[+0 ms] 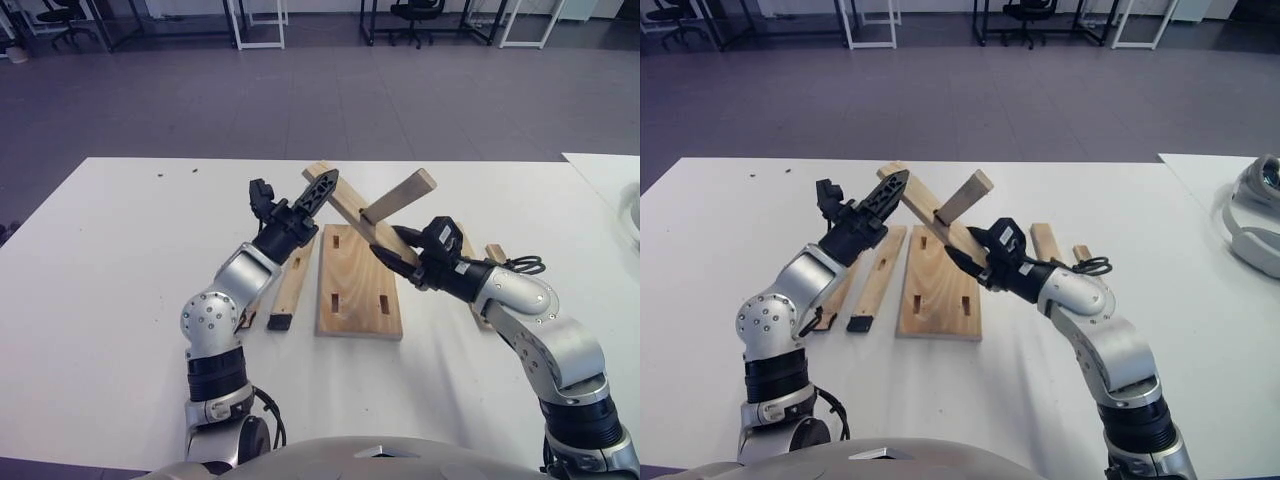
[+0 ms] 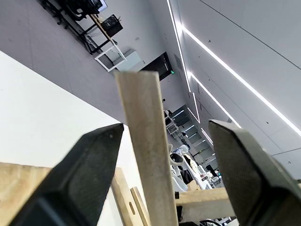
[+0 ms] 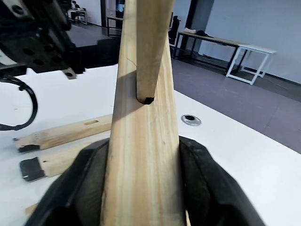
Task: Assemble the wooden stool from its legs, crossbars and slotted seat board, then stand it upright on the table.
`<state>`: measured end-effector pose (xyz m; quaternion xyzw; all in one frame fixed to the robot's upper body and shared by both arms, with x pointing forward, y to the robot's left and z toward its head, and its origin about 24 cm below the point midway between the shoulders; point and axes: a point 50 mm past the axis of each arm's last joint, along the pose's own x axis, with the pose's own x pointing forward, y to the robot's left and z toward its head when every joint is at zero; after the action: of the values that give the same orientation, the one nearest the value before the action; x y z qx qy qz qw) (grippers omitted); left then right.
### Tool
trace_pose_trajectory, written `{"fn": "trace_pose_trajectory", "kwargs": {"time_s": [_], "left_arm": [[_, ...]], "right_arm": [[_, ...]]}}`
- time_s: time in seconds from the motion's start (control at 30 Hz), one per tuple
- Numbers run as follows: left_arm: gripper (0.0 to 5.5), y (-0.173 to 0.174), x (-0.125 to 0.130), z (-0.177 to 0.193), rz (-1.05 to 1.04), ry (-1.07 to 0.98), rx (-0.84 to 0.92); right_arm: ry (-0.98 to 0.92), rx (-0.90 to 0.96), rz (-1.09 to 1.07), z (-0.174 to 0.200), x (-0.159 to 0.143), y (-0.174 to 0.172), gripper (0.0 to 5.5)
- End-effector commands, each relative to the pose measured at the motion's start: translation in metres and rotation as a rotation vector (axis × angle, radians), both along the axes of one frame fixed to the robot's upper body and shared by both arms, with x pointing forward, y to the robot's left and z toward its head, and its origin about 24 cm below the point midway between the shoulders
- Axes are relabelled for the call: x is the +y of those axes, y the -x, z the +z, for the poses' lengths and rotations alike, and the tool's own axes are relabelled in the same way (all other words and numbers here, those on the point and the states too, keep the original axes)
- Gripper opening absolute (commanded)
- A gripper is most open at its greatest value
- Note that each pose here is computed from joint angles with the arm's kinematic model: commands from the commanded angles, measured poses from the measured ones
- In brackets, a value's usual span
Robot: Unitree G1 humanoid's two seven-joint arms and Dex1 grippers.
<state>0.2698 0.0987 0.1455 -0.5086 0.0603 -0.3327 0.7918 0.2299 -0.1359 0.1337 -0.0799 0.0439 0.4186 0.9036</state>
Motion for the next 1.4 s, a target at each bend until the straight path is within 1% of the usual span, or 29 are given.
{"fn": "trace_pose_trajectory", "kwargs": {"time_s": [0.03, 0.07, 0.23, 0.4, 0.47, 0.57, 0.6, 0.7, 0.73, 0.77, 0.8, 0.87, 0.93, 1.0, 1.07, 1.17, 1.3, 1.4], "left_arm": [[3.13, 0.003, -0.004, 0.006, -0.027, 0.002, -0.012], [2.89, 0.004, -0.005, 0.005, -0.031, -0.008, -0.01], [2.13, 0.008, -0.006, -0.002, -0.038, -0.027, -0.005], [1.22, 0.006, -0.005, -0.003, 0.025, 0.009, 0.015], [1.02, 0.008, -0.007, -0.003, 0.025, 0.02, 0.018], [1.02, 0.012, -0.006, -0.008, 0.039, 0.016, 0.03], [1.02, 0.013, -0.004, -0.011, 0.058, 0.007, 0.035], [1.02, 0.013, 0.011, -0.015, 0.17, 0.009, 0.055], [1.02, 0.013, 0.02, -0.016, 0.227, 0.028, 0.071], [1.02, 0.015, 0.028, -0.017, 0.275, 0.029, 0.084], [1.02, 0.022, 0.038, -0.018, 0.333, -0.019, 0.091], [1.02, 0.04, 0.048, -0.02, 0.409, -0.153, 0.104], [1.02, 0.059, 0.05, -0.023, 0.45, -0.256, 0.133], [1.02, 0.071, 0.05, -0.029, 0.499, -0.326, 0.194], [1.02, 0.074, 0.053, -0.033, 0.546, -0.394, 0.221], [1.02, 0.073, 0.055, -0.036, 0.566, -0.507, 0.203], [1.02, 0.074, 0.058, -0.04, 0.614, -0.62, 0.176], [1.02, 0.076, 0.052, -0.036, 0.603, -0.684, 0.13]], "right_arm": [[-0.016, -0.057, 0.071, 0.011, 0.007, 0.005, 2.09], [-0.02, -0.065, 0.076, 0.013, 0.008, 0.005, 2.09], [-0.011, -0.106, 0.079, 0.016, 0.009, 0.005, 2.09], [0.043, -0.138, 0.064, 0.012, 0.008, 0.004, 2.09], [0.049, -0.143, 0.064, 0.011, 0.009, 0.004, 2.09], [0.049, -0.138, 0.068, 0.009, 0.011, 0.004, 2.09], [0.042, -0.132, 0.067, 0.009, 0.012, 0.004, 2.46], [0.043, -0.101, 0.072, 0.005, 0.013, 0.007, 2.93], [0.072, -0.083, 0.066, 0.0, 0.009, 0.009, 3.19], [0.105, -0.065, 0.055, -0.005, 0.004, 0.012, 3.36], [0.155, -0.036, 0.026, -0.014, -0.006, 0.012, 3.55], [0.288, 0.022, -0.065, -0.033, -0.03, 0.01, 3.64], [0.443, 0.091, -0.157, -0.056, -0.054, 0.01, 3.64], [0.539, 0.169, -0.164, -0.08, -0.064, 0.018, 3.64], [0.572, 0.209, -0.113, -0.095, -0.059, 0.026, 3.64], [0.563, 0.228, -0.041, -0.106, -0.043, 0.033, 3.64], [0.523, 0.213, 0.029, -0.108, -0.024, 0.035, 3.64], [0.508, 0.187, 0.049, -0.108, -0.015, 0.031, 3.64]]}}
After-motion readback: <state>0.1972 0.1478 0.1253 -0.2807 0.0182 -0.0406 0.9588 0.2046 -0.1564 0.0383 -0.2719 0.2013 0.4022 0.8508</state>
